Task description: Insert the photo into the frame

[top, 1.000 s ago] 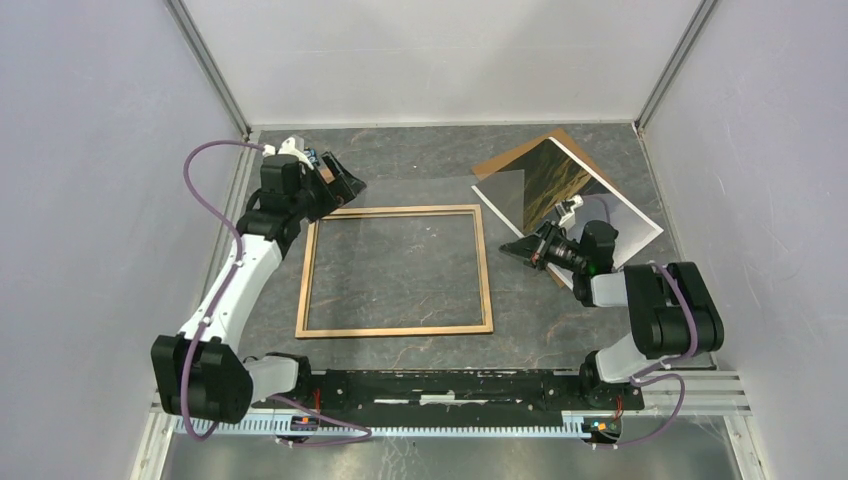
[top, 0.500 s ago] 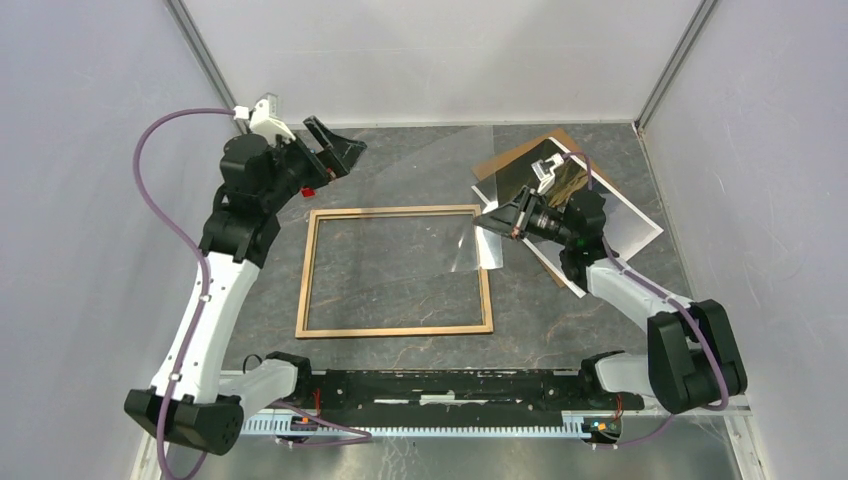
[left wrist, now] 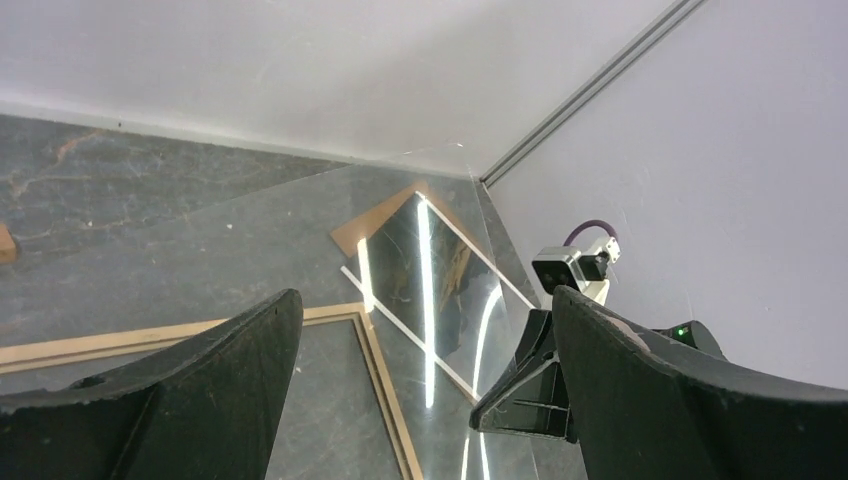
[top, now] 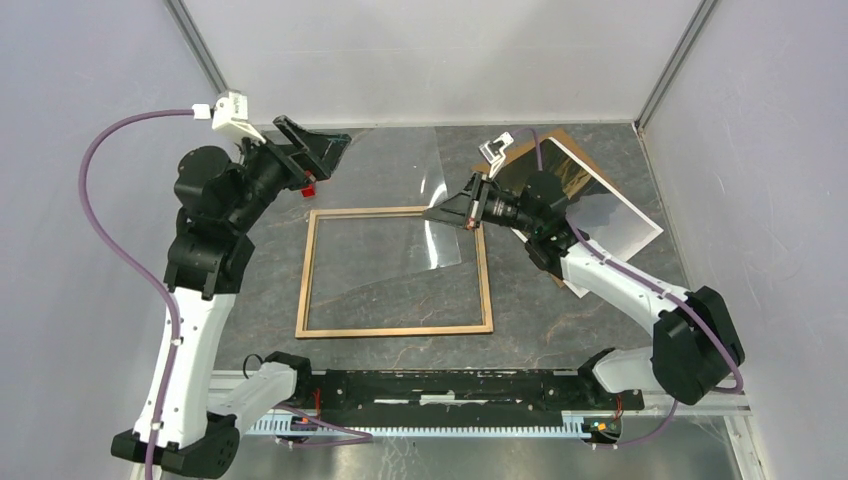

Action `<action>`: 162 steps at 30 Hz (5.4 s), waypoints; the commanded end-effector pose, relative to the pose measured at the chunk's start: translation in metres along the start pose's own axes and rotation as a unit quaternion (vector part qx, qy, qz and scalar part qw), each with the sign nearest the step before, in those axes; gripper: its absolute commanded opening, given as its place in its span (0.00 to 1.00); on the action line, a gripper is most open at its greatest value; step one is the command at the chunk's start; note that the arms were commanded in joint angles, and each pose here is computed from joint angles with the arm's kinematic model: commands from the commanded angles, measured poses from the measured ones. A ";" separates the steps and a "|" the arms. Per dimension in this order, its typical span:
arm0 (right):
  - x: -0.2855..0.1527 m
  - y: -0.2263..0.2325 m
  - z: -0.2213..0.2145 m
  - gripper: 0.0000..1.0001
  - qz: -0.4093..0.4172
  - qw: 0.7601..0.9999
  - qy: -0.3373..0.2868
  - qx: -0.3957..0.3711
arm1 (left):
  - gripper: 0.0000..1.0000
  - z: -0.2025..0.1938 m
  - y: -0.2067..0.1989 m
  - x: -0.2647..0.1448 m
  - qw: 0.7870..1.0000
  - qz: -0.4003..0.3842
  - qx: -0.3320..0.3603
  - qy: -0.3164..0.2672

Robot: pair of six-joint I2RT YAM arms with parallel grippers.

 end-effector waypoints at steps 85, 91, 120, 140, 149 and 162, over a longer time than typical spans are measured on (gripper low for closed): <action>-0.055 -0.165 -0.078 0.00 -0.164 0.980 -0.052 0.103 | 1.00 -0.072 0.066 0.047 0.987 0.118 0.097 0.059; -0.057 -0.167 -0.080 0.00 -0.168 0.979 -0.057 0.106 | 1.00 -0.079 0.070 0.048 0.985 0.121 0.099 0.066; -0.055 -0.158 -0.075 0.00 -0.154 0.982 -0.033 0.106 | 1.00 -0.092 0.080 0.052 0.983 0.140 0.098 0.074; 0.008 0.013 -0.009 0.00 0.013 0.998 -0.049 0.023 | 1.00 -0.018 0.031 -0.007 0.988 0.131 0.081 -0.034; 0.044 0.047 -0.009 0.00 0.076 0.996 -0.031 0.032 | 1.00 -0.008 0.023 -0.017 0.988 0.108 0.085 -0.071; 0.029 -0.072 -0.053 0.00 -0.053 0.989 -0.072 0.115 | 1.00 -0.029 0.038 0.003 0.989 0.111 0.084 -0.055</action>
Point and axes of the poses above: each gripper's point midway between its finger pads, its own x axis out along the fingers, its own y axis along the line the jaws close on, z = x × y, the point moved 10 cm from there along -x, back along the fingers, and after that the axes turned 6 degrees about x, right-handed, at the moved point
